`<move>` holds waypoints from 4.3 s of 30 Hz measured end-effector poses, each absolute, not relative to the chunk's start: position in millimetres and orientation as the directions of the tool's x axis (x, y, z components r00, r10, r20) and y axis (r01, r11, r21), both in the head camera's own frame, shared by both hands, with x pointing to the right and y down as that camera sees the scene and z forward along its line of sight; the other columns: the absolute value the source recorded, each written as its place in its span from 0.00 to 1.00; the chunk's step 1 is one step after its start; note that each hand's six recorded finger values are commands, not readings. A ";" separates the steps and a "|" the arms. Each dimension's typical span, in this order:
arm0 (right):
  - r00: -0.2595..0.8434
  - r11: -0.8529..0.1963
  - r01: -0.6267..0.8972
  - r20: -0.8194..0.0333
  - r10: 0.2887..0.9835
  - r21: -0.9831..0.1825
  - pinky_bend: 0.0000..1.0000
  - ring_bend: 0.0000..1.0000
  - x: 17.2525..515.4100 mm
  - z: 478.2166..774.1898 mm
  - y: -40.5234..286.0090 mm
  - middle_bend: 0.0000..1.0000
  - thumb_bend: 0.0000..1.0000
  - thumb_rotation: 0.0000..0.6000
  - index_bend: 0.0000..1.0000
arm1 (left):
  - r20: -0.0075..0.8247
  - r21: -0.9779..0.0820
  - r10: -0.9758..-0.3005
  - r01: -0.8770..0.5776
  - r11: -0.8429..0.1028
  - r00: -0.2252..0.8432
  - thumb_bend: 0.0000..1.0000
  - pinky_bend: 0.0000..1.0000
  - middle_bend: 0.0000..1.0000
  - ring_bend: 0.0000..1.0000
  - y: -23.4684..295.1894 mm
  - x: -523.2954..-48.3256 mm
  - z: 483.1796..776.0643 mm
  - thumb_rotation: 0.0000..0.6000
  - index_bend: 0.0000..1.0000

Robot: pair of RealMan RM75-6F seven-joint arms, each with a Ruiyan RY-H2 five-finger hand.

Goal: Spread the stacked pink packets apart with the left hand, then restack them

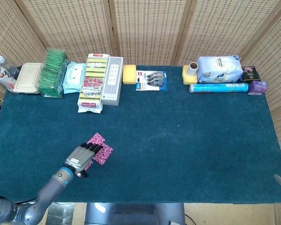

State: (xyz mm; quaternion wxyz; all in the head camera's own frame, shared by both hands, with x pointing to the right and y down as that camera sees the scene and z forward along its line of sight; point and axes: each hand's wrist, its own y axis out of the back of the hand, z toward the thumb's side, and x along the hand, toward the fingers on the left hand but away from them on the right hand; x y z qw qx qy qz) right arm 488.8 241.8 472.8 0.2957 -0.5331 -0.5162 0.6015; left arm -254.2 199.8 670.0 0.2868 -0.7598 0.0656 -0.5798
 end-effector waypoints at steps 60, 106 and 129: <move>-0.240 -0.320 0.204 -0.364 0.900 -0.925 0.00 0.00 484.0 479.4 241.9 0.00 0.00 1.00 0.08 | 0.710 -0.683 -0.558 0.226 -0.695 0.428 0.15 0.12 0.00 0.00 145.2 -282.4 725.1 1.00 0.14; -0.236 -0.319 0.208 -0.364 0.901 -0.925 0.00 0.00 483.9 479.1 242.0 0.00 0.00 1.00 0.08 | 0.731 -0.667 -0.552 0.252 -0.701 0.401 0.20 0.12 0.00 0.00 139.6 -268.3 726.3 1.00 0.26; -0.240 -0.318 0.205 -0.363 0.900 -0.926 0.00 0.00 484.5 478.6 242.1 0.00 0.01 1.00 0.08 | 0.753 -0.647 -0.532 0.289 -0.705 0.387 0.18 0.11 0.00 0.00 135.4 -267.0 723.5 1.00 0.16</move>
